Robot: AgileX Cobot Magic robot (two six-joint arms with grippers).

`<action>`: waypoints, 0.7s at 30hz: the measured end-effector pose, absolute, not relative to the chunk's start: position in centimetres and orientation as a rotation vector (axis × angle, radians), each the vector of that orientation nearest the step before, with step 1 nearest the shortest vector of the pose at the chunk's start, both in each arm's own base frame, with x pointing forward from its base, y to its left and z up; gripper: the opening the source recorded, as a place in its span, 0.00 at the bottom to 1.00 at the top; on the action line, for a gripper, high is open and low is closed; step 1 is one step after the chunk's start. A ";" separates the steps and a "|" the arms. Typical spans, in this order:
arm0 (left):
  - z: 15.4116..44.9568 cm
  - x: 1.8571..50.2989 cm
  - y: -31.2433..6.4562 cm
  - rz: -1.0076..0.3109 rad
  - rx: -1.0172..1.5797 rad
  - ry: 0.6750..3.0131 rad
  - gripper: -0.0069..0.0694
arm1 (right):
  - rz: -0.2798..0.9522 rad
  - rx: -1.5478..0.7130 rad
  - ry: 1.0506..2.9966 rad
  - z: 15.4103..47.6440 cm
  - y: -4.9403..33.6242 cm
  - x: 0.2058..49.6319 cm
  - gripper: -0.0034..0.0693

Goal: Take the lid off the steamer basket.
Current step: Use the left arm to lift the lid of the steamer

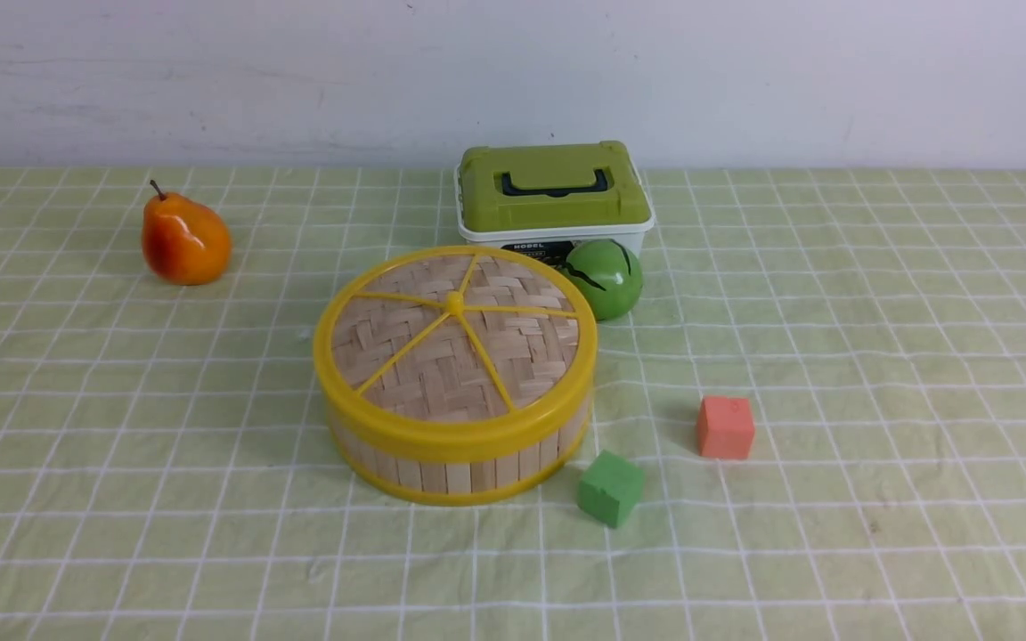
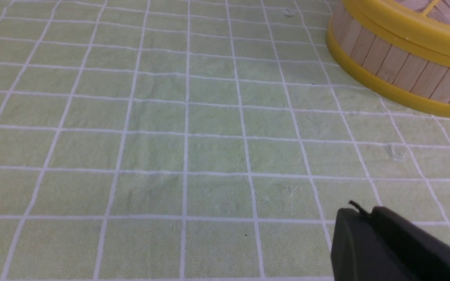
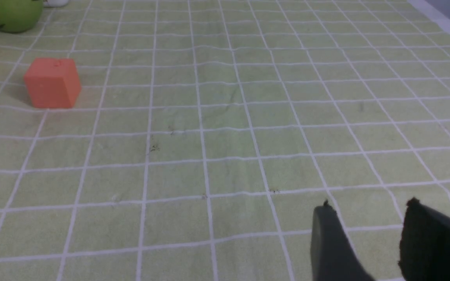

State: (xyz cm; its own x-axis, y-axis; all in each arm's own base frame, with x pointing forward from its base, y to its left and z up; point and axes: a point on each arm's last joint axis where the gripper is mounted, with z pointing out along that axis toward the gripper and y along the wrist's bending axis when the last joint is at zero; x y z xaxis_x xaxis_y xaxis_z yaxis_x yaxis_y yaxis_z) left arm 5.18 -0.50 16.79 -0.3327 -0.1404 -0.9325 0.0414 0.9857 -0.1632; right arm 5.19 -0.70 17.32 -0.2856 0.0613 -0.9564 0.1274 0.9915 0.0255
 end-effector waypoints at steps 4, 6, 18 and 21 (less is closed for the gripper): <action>16.8 5.2 -0.5 -0.184 -0.071 1.902 0.14 | -0.065 0.137 1.861 17.3 -0.7 5.2 0.38; 16.8 5.2 -0.5 -0.184 -0.071 1.902 0.14 | -0.065 0.137 1.861 17.3 -0.7 5.2 0.38; 19.5 5.7 -0.6 -0.213 -0.058 1.602 0.16 | -0.065 0.137 1.861 17.3 -0.7 5.2 0.38; 21.1 5.6 -0.6 -0.228 -0.050 1.422 0.16 | -0.065 0.137 1.861 17.3 -0.7 5.2 0.38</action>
